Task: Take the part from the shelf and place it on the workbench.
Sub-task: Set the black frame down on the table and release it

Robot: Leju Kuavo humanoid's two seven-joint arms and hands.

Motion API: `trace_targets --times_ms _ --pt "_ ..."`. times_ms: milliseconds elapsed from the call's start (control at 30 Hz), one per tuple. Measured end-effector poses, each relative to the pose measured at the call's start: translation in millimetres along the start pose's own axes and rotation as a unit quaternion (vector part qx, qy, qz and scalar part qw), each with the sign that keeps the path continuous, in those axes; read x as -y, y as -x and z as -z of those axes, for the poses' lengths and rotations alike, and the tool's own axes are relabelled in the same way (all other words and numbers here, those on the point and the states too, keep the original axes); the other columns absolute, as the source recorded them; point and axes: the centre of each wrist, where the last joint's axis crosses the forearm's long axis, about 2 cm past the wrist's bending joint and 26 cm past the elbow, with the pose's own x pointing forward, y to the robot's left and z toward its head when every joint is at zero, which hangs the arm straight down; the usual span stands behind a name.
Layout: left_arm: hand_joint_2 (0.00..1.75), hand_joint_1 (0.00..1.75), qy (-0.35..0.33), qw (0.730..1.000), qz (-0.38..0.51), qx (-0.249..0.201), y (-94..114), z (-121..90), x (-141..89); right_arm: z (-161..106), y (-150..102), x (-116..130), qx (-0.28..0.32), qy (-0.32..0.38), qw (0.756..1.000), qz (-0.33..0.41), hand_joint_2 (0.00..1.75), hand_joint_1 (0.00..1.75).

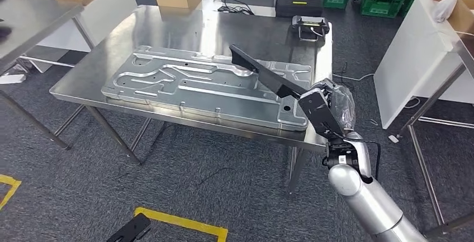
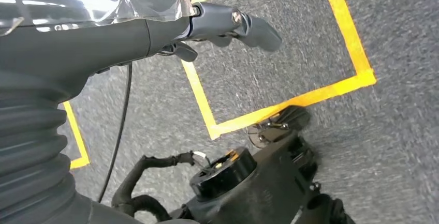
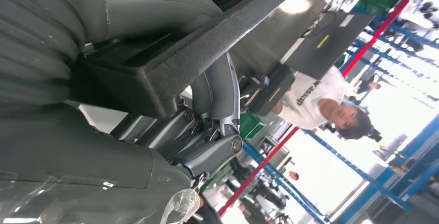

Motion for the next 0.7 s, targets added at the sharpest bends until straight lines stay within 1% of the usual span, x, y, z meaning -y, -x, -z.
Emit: trace_targets --times_ms 267,400,600,700 --pt "1.75 0.0 0.006 1.0 -0.011 -0.003 4 4 2 7 -12 6 0.02 0.014 1.0 0.008 1.75 1.75" --pt "1.75 0.0 0.005 1.0 -0.014 0.003 1 4 1 16 -19 15 0.033 0.03 0.999 0.01 1.75 1.75" --pt "1.75 0.0 0.006 1.0 -0.022 0.008 1 6 1 17 -17 20 0.026 0.039 0.999 0.009 1.75 1.75" --pt "1.75 0.0 0.006 0.999 -0.03 0.01 2 7 2 5 -4 11 -0.003 0.027 1.0 0.01 1.75 1.75"
